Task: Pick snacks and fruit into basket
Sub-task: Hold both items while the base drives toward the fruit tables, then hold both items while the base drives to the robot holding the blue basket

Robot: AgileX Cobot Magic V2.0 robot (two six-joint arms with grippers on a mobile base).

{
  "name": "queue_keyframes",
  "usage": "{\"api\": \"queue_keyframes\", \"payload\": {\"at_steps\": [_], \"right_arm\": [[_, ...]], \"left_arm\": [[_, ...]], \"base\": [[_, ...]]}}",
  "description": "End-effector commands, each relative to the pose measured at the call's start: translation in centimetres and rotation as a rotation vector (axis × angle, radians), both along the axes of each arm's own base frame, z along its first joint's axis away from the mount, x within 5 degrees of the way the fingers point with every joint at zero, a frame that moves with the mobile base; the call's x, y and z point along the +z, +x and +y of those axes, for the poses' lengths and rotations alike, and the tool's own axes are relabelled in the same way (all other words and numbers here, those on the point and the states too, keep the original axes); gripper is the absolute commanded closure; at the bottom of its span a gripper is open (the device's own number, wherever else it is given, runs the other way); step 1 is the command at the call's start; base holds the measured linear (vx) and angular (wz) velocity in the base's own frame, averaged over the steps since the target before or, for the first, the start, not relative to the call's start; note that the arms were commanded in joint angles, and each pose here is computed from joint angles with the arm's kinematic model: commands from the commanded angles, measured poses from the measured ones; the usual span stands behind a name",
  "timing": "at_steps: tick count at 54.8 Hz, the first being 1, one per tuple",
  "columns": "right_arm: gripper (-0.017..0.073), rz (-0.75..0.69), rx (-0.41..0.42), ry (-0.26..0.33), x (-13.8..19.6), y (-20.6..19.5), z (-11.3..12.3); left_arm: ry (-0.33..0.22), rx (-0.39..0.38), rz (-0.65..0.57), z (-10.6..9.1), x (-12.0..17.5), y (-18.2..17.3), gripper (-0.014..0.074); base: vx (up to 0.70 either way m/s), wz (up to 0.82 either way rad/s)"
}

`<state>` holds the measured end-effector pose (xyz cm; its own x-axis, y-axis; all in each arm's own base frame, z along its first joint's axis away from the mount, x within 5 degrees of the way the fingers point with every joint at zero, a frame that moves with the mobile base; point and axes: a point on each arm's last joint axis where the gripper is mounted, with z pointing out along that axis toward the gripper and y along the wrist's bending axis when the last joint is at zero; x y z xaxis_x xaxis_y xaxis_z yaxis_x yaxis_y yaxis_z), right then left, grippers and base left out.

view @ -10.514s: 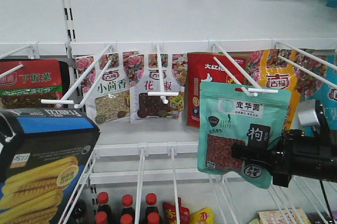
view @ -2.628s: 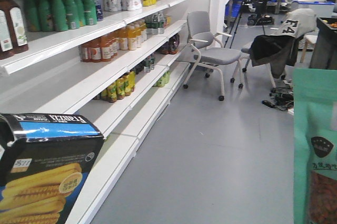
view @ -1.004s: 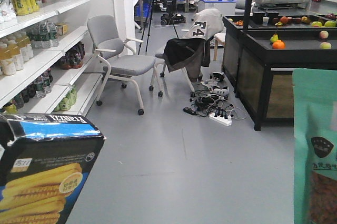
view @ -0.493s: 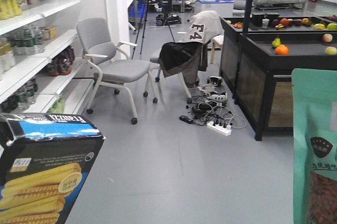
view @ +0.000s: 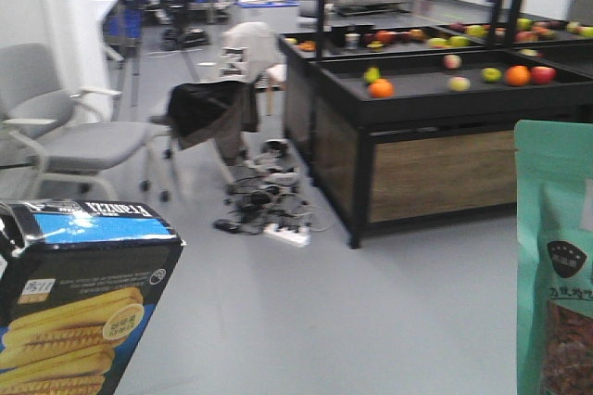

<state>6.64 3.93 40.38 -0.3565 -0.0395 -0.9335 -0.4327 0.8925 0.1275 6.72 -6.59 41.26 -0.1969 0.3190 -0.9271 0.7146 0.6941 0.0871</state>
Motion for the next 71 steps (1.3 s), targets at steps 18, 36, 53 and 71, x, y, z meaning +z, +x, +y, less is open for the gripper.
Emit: {"api": "queue_keyframes", "payload": {"at_steps": [18, 36, 53, 71], "right_arm": [[0.0566, -0.106, -0.016, 0.047, 1.72, 0.04, -0.05], [0.0566, -0.106, -0.016, 0.047, 1.72, 0.04, -0.05], [0.0566, -0.106, -0.016, 0.047, 1.72, 0.04, -0.05], [0.0566, -0.106, -0.016, 0.047, 1.72, 0.04, -0.05]], "left_arm": [[-0.094, -0.005, -0.092, 0.01, 1.92, -0.04, 0.0604], [-0.094, -0.005, -0.092, 0.01, 1.92, -0.04, 0.0604], [-0.094, -0.005, -0.092, 0.01, 1.92, -0.04, 0.0604], [-0.094, -0.005, -0.092, 0.01, 1.92, -0.04, 0.0604]], "base": [[0.21, -0.71], [0.19, -0.73], [0.18, -0.71], [0.18, -0.69]]}}
